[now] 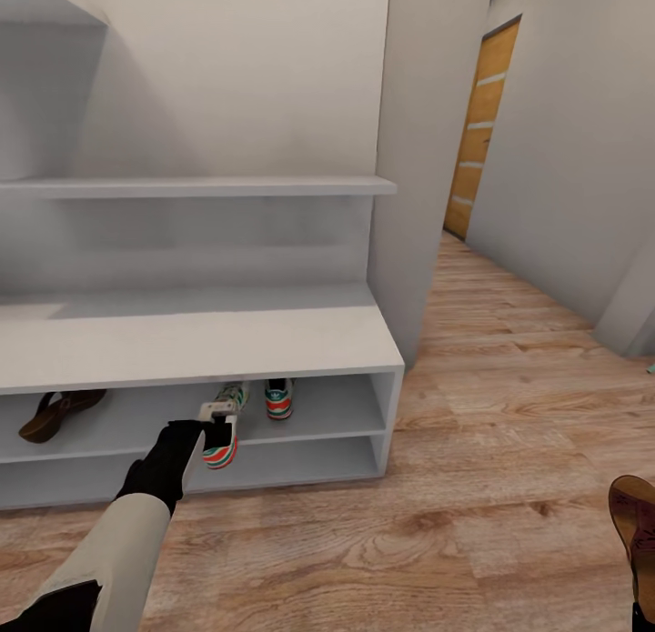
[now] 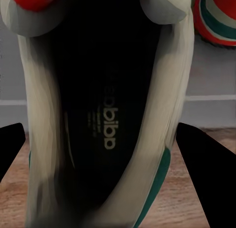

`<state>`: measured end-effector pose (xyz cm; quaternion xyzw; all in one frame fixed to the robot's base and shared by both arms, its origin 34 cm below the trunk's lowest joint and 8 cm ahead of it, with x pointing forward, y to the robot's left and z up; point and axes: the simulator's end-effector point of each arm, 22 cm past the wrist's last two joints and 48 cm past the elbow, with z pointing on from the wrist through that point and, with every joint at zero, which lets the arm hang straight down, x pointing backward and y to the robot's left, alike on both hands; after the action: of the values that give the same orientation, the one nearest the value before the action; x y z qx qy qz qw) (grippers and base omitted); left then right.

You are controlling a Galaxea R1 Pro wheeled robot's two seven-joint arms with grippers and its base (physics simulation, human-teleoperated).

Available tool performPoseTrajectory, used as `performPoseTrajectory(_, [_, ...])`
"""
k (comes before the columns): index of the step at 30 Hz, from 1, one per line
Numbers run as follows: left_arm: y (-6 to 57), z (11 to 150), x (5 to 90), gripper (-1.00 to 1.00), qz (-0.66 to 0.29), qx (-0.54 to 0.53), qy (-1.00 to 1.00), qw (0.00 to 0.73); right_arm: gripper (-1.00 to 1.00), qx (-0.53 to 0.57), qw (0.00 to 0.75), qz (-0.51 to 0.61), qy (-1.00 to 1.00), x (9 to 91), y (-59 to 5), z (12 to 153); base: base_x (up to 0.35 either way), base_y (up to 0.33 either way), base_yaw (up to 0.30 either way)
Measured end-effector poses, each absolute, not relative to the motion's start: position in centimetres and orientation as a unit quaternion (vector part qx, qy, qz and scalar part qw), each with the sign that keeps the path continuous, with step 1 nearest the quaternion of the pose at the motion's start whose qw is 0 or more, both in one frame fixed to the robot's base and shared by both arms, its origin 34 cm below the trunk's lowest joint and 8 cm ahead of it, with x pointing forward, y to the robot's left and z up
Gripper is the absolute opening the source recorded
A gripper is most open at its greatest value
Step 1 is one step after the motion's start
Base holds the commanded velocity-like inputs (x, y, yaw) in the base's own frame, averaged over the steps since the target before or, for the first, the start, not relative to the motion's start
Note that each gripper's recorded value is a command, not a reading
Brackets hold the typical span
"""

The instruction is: Pick up the two gym shoes and the two sandals from the corridor floor and place them onto the hallstand (shoe rack) in the corridor, making sure they are on the rack and not on the floor. Arrange them so the two gym shoes are next to each other and the two sandals are next to each other.

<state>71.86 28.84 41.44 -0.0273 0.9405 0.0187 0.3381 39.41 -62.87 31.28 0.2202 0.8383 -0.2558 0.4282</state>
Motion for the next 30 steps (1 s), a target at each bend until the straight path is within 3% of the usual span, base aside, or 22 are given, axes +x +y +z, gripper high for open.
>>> performPoseTrajectory(17, [29.0,39.3,71.7,-1.0,0.021,-0.027,0.945,0.324,-1.0,0.215,0.412,-0.26,0.846,38.6,-62.9,30.0,0.001,0.0,0.0])
performPoseTrajectory(30, [29.0,39.4,71.7,-1.0,0.021,-0.027,0.945,0.326,-1.0,0.215,0.412,-0.26,0.846,38.6,-62.9,30.0,0.089,0.0,0.0])
